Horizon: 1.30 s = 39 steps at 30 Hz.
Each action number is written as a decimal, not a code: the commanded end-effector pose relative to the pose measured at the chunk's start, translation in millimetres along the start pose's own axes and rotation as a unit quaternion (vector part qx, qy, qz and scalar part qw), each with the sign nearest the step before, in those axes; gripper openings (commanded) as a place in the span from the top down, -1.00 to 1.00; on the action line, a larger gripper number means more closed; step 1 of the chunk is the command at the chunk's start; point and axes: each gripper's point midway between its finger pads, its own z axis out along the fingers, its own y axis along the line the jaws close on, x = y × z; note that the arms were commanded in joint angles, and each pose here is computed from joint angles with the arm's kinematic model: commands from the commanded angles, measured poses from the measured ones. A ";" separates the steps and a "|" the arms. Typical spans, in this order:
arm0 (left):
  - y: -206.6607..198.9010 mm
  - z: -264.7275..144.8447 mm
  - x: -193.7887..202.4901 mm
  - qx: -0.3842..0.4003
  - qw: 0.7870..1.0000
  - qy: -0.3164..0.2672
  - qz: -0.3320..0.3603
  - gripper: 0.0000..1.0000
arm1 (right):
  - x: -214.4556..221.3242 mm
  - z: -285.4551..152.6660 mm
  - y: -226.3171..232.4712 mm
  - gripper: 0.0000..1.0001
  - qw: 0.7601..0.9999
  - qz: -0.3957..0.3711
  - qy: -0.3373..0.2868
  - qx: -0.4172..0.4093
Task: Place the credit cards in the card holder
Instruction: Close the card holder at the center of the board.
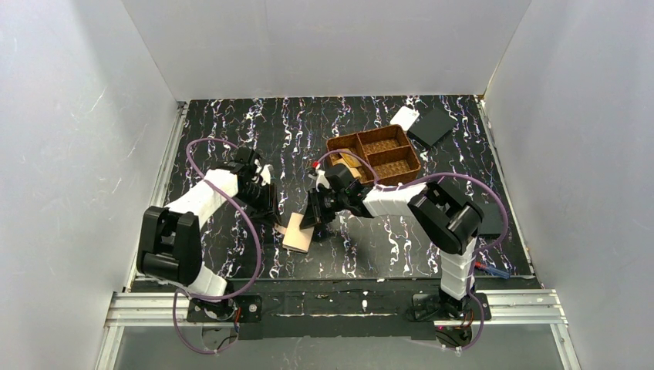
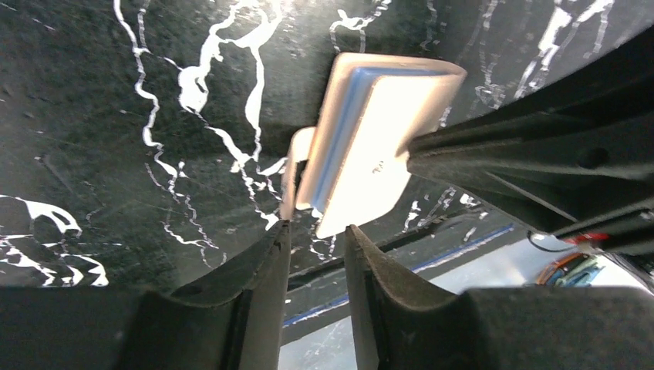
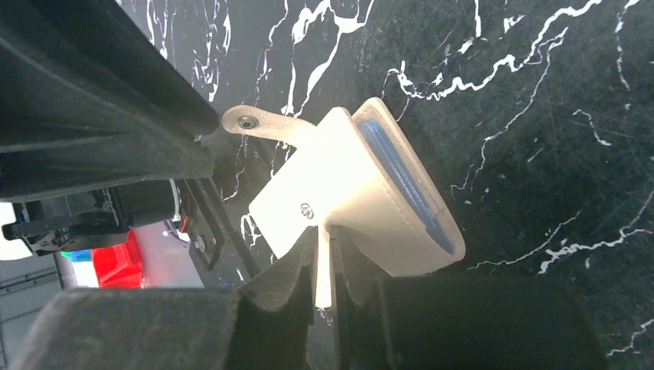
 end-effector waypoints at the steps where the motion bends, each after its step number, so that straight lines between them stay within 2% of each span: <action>1: 20.6 4.8 0.6 -0.044 0.999 0.006 0.029 0.40 | -10.8 5.4 15.3 0.64 0.999 -0.022 -0.009 -0.028; 5: 27.9 7.4 1.8 -0.059 0.997 0.012 0.037 0.29 | -8.4 7.4 10.0 0.66 1.000 -0.020 -0.006 -0.020; 8: 29.2 10.0 1.4 -0.060 0.997 0.018 0.040 0.29 | -5.3 10.4 4.8 0.67 1.000 -0.015 0.000 -0.016; 12: 27.8 14.0 -0.7 -0.052 0.997 0.026 0.047 0.54 | -1.9 13.0 -0.3 0.68 1.000 -0.010 0.005 -0.011; 18: 20.3 17.6 -2.5 -0.030 0.998 0.029 0.047 0.61 | -0.1 13.9 -2.7 0.73 1.000 -0.009 0.008 -0.008; 25: 14.0 14.3 -6.3 -0.017 0.998 0.018 0.053 0.85 | 1.0 14.6 -3.5 0.79 1.000 -0.008 0.010 -0.009; 26: 13.0 12.8 -7.0 -0.016 0.998 0.014 0.054 0.85 | 1.4 14.5 -4.0 0.80 1.000 -0.008 0.010 -0.008; 29: 10.6 8.0 -8.1 -0.014 0.998 0.003 0.060 0.63 | 2.5 14.9 -5.0 0.81 1.000 -0.006 0.012 -0.007; 31: 11.0 6.2 -6.8 -0.015 0.998 0.001 0.060 0.59 | 3.5 15.3 -5.3 0.82 1.000 -0.006 0.013 -0.007; 36: 12.5 2.3 -6.4 -0.020 0.998 -0.010 0.065 0.58 | 3.8 15.7 -4.7 0.84 1.000 -0.006 0.014 -0.008; 39: 11.8 2.1 -7.9 -0.019 0.998 -0.014 0.066 0.66 | 4.0 16.5 -4.0 0.84 1.000 -0.007 0.016 -0.010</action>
